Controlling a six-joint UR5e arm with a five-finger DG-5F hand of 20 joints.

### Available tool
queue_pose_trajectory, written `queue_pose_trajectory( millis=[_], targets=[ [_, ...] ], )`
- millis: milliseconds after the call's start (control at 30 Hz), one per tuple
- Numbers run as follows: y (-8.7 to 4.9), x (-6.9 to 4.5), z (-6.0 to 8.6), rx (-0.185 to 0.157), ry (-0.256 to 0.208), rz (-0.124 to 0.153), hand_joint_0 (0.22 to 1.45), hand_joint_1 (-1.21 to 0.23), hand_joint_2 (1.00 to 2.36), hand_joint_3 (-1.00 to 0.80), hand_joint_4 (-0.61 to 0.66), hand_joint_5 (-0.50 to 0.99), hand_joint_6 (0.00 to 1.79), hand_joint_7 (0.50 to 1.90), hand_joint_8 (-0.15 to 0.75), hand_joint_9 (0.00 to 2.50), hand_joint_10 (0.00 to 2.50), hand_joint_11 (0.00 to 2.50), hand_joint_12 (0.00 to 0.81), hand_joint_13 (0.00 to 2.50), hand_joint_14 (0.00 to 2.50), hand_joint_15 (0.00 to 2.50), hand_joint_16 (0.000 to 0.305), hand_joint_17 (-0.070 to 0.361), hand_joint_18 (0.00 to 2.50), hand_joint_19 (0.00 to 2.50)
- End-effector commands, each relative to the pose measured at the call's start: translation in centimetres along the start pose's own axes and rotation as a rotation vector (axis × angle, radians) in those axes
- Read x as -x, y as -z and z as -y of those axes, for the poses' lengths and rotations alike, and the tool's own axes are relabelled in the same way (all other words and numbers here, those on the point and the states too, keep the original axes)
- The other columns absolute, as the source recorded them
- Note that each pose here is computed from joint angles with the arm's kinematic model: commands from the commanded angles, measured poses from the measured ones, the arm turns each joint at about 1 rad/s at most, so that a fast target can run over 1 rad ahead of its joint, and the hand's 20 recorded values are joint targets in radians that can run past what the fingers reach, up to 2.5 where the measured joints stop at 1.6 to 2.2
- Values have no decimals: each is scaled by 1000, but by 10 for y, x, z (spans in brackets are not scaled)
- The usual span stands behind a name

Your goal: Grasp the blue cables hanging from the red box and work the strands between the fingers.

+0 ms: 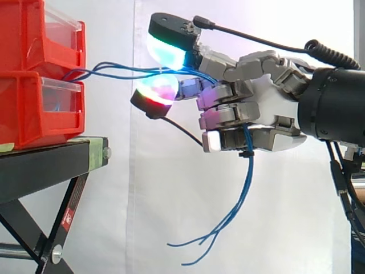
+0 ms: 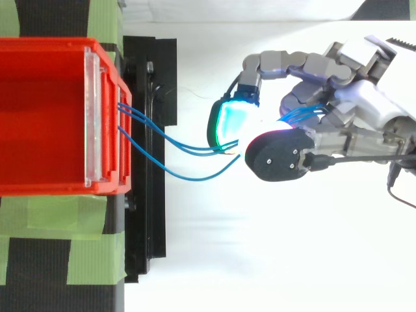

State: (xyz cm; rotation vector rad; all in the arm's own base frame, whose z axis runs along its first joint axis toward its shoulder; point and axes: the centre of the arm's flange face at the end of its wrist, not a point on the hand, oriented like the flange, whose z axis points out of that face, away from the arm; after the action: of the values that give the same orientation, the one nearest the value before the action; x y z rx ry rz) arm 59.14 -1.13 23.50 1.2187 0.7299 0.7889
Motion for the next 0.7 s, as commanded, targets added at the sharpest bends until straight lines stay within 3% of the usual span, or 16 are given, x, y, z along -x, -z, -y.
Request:
queue_pose_trajectory(
  millis=[0, 467, 667],
  targets=[
    [0, 0, 0, 0, 1, 0, 883, -685, 1016, -633, 248, 238, 436, 1335, 532, 1780, 2500, 2500, 684, 1959, 2500, 1706, 243, 182, 2500, 603],
    [1, -1, 0, 0, 0, -2, 896, -724, 1022, -474, 245, 166, 587, 1268, 532, 1780, 2500, 2500, 684, 1959, 2500, 1706, 243, 182, 2500, 603],
    [2, -2, 0, 0, 0, -5, 874, -720, 1028, -262, 220, 147, 628, 1281, 532, 1780, 2500, 2500, 684, 1959, 2500, 1706, 243, 182, 2500, 603]
  ],
)
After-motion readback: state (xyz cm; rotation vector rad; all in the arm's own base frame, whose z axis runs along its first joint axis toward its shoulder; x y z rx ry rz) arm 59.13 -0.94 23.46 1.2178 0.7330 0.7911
